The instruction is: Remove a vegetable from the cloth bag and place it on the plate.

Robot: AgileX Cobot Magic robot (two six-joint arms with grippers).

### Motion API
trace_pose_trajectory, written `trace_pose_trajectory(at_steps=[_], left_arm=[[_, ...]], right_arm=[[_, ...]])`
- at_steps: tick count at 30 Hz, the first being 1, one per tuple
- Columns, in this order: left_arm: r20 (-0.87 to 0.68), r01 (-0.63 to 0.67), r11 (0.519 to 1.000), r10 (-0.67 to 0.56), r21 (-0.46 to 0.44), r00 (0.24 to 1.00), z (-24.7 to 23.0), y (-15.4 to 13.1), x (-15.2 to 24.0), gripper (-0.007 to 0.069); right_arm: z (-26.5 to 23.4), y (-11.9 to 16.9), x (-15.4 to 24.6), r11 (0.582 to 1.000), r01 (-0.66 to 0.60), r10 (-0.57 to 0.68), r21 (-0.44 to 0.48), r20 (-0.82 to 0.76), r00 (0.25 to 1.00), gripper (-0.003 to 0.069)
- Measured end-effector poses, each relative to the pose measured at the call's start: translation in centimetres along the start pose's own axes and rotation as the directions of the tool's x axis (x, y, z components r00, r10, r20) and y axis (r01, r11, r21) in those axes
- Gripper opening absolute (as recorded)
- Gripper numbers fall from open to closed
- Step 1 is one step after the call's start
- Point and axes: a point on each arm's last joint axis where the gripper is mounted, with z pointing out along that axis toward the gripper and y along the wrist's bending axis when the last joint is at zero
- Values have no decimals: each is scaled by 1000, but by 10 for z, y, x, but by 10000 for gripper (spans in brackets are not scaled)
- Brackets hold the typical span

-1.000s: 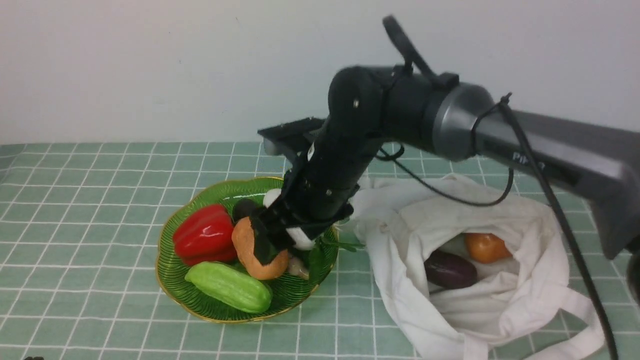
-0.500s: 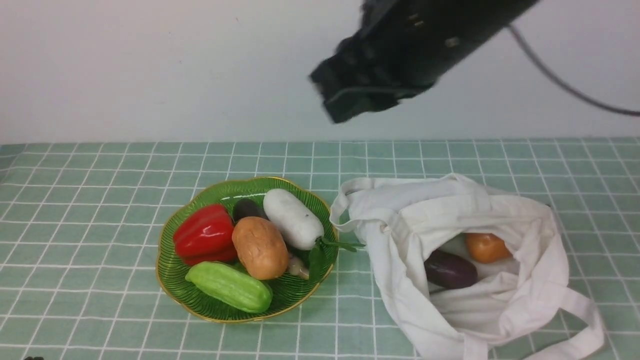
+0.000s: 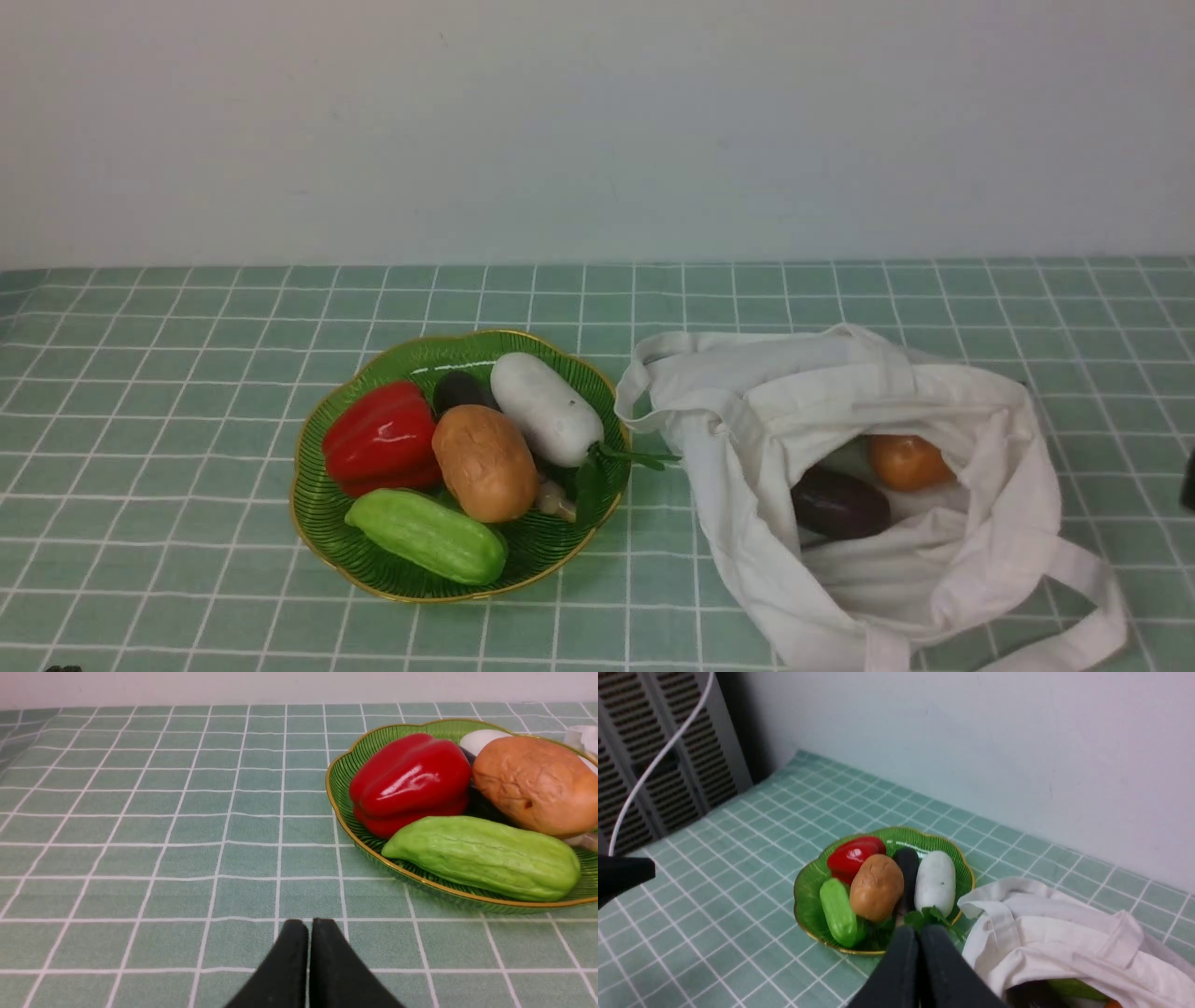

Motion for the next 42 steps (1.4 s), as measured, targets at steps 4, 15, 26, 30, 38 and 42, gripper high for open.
trace_pose_trajectory(at_steps=[4,15,26,30,38,42], left_arm=[[0,0,1000,0,0,1000,0,0,0,-8],[0,0,1000,0,0,1000,0,0,0,-8],[0,0,1000,0,0,1000,0,0,0,-8],[0,0,1000,0,0,1000,0,0,0,-8],[0,0,1000,0,0,1000,0,0,0,-8],[0,0,1000,0,0,1000,0,0,0,-8]], right_arm=[[8,-3,34,1000,-10,9,20,42,999,-14],[16,-5,44,999,3,-8,34,145,989,-15],[16,-5,44,999,5,-10,34,145,989,-15],[14,-5,45,999,13,-18,38,129,992,-15],[7,-24,73,959,47,-50,278,4,999,-15],[3,-31,96,923,42,-41,382,-12,999,-15]])
